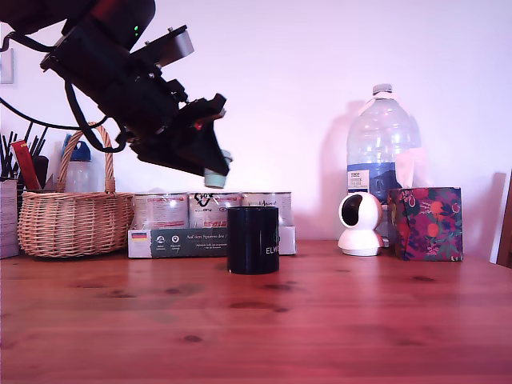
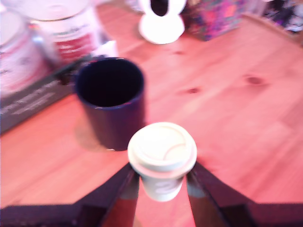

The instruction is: Pick up the coffee capsules from the table one by one and drop them inside the nearest coffee cup

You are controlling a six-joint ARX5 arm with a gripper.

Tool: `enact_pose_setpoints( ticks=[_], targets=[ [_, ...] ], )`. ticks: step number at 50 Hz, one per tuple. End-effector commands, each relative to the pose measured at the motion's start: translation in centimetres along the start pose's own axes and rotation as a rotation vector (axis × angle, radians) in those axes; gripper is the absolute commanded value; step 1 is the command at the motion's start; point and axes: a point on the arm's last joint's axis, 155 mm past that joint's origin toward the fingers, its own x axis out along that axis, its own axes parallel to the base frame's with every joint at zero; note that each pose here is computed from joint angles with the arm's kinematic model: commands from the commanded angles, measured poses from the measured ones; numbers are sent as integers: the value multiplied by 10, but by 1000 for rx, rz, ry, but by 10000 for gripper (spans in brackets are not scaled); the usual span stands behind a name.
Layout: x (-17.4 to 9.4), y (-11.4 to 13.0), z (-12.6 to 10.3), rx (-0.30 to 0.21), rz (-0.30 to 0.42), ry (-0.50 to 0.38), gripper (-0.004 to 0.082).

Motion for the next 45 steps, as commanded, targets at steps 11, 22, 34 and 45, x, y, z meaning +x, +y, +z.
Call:
enact_pose_setpoints(
  ticks=[11, 22, 34, 45],
  targets=[
    [9, 7, 22, 3, 10, 17, 161],
    [28, 18, 33, 5, 15, 68, 164],
    [47, 27, 51, 21, 13, 117, 165],
    [66, 35, 60, 12, 14, 161, 166]
  ],
)
